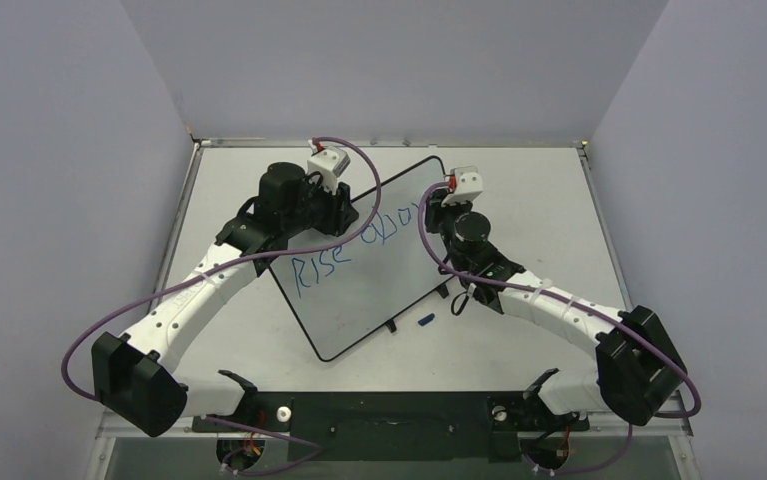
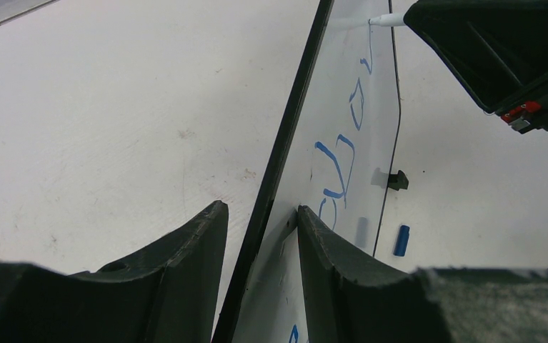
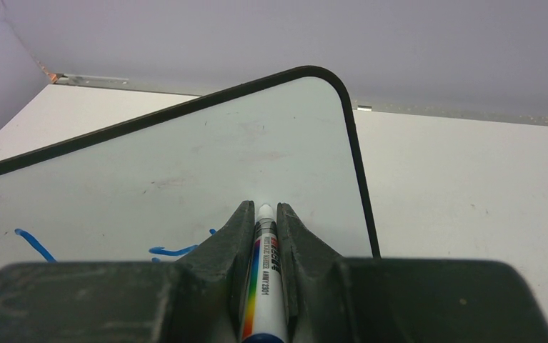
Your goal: Write a sentence on the whiteboard
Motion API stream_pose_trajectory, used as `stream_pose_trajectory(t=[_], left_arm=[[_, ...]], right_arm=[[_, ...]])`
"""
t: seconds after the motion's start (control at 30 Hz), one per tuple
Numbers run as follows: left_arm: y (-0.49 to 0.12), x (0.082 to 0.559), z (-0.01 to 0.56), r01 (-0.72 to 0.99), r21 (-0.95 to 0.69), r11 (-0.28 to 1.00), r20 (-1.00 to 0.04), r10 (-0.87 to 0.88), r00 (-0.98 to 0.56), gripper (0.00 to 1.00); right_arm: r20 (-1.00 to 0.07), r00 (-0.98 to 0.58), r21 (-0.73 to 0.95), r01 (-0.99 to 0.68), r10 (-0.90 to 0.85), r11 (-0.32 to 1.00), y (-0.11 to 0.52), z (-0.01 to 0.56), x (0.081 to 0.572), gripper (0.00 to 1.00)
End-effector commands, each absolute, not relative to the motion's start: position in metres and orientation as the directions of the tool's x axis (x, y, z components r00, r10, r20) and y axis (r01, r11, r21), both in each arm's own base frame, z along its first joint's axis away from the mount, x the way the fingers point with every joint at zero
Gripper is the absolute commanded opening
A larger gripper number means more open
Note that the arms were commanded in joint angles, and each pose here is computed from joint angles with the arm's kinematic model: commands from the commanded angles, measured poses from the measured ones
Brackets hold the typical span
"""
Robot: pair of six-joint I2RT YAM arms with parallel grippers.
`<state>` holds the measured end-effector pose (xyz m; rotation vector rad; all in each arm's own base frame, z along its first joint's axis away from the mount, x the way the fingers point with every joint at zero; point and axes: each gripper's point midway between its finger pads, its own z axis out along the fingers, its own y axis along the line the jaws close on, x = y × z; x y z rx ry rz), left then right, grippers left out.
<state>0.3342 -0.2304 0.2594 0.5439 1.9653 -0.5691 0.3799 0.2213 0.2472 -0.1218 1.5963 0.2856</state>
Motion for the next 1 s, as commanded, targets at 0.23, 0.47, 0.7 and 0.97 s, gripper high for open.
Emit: stream_pose_trajectory(t=[0.23, 0.47, 0.7, 0.97], left_arm=[[-0.237, 0.339, 0.307, 0.632, -0.126, 0.764, -0.957, 0.073, -0.279, 0.00], [-0.238, 0.339, 0.306, 0.633, -0.127, 0.764, -0.957, 0.074, -0.281, 0.00], [-0.238, 0.339, 0.307, 0.634, -0.129, 0.763, -0.957, 0.072, -0.281, 0.00], [-0.238, 0.339, 0.307, 0.635, -0.129, 0.762, -0.957, 0.072, -0.280, 0.00]], right_arm=[[-0.983, 0.020, 0.169, -0.277, 0.182, 0.946, 0.210, 0.283, 0.364, 0.00], [-0.985, 0.007, 0.167, -0.248, 0.174, 0.954, 0.201, 0.269, 0.360, 0.00], [-0.985, -0.003, 0.171, -0.242, 0.175, 0.955, 0.202, 0.263, 0.363, 0.00], [-0.986, -0.012, 0.165, -0.238, 0.167, 0.957, 0.205, 0.258, 0.369, 0.00]])
